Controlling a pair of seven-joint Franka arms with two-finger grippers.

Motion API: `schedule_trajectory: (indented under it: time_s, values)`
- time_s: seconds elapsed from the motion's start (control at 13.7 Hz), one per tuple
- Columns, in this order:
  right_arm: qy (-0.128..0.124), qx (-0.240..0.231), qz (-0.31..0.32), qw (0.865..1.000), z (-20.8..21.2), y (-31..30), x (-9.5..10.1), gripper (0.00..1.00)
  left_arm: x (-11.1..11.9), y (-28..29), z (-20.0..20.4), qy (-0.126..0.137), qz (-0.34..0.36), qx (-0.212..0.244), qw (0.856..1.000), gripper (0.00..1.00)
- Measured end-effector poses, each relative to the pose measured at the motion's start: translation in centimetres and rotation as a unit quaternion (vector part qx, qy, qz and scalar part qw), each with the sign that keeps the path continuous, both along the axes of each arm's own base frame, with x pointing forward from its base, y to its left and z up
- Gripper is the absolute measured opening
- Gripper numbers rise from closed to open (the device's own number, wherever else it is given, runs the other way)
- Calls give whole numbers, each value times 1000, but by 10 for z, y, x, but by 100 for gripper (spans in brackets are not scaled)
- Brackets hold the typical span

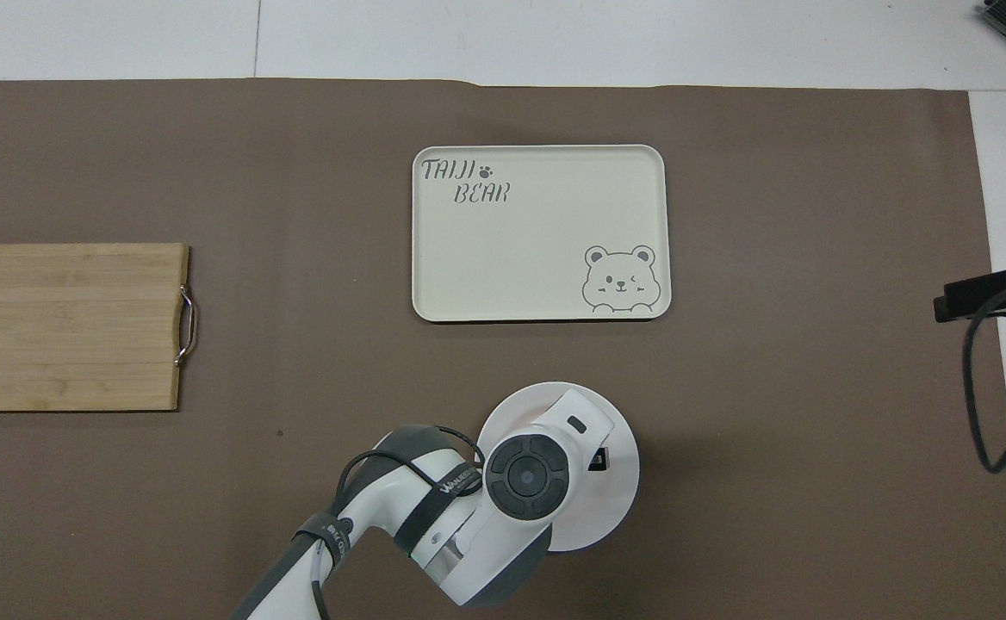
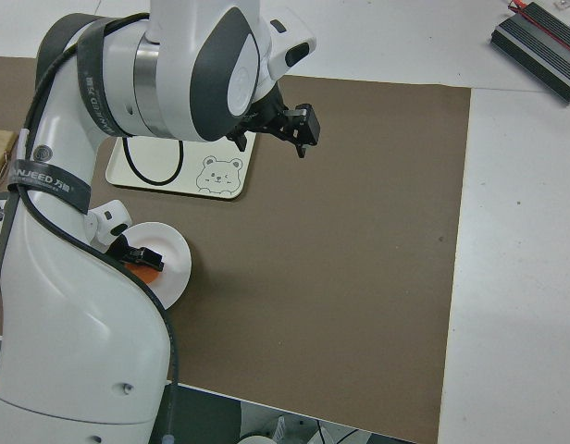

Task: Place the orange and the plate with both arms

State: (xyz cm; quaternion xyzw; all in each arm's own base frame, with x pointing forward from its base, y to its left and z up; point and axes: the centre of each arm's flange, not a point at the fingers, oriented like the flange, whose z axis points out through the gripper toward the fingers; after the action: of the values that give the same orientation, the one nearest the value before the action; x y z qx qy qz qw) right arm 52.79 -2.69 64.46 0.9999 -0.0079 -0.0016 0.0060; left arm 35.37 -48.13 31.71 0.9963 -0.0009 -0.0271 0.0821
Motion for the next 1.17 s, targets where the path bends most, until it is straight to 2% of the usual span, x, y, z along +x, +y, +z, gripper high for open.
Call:
schedule_trajectory:
  time_s: [0.29,0.44,0.66,0.8,0.95,1.17]
  values:
    - [3,0,0,1000,-1,0,-1,100,50,38,87,10,39,3,999,100]
    - [5,1,0,1000,-2,0,-3,100,82,60,115,2,67,-7,998,100]
    - [20,23,6,1000,-9,5,-9,100,133,110,137,-17,75,-16,997,100]
    - [30,40,56,997,-15,7,-16,100,162,152,153,-29,60,-18,998,100]
    - [33,70,93,993,-20,12,-23,100,183,196,167,-37,45,-16,998,100]
    - [42,127,105,985,-36,27,-26,100,206,264,181,-50,27,-13,998,100]
